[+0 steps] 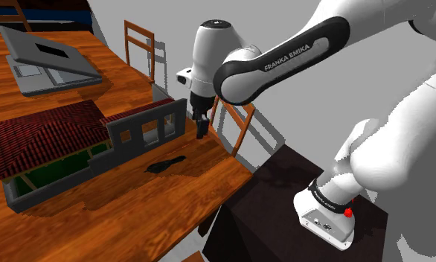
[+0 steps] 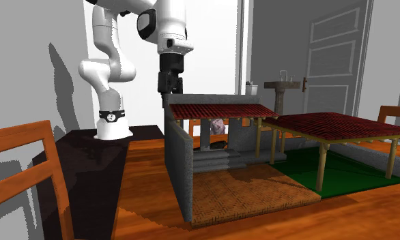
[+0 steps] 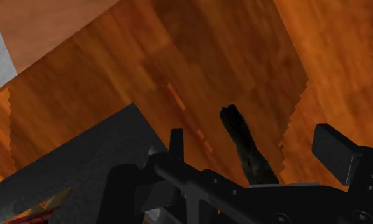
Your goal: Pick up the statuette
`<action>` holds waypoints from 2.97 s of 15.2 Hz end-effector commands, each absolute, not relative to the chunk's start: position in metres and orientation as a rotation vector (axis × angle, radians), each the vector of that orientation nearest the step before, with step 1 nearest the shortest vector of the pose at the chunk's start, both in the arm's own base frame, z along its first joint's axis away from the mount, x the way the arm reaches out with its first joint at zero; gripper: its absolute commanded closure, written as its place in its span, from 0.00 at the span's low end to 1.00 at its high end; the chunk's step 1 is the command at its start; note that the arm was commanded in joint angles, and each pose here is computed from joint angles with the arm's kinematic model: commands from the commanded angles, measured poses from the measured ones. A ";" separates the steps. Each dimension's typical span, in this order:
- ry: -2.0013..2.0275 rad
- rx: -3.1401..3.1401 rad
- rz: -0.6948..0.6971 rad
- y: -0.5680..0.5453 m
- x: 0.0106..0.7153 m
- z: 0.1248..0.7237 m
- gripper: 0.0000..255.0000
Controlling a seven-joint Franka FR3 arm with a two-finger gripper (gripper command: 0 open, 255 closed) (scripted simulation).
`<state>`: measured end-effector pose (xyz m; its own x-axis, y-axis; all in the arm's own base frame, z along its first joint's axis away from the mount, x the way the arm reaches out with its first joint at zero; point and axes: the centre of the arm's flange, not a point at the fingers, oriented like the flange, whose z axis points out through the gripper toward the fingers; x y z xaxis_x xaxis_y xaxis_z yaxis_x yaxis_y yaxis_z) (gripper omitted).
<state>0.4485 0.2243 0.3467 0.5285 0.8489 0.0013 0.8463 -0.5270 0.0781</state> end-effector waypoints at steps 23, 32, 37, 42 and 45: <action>1.964 2.314 0.136 0.336 0.462 0.207 1.00; 1.964 2.314 0.136 0.335 0.462 0.218 1.00; 1.964 2.314 0.136 0.335 0.462 0.244 1.00; 1.964 2.314 0.136 0.335 0.462 0.270 1.00; 1.964 2.314 0.136 0.335 0.462 0.286 1.00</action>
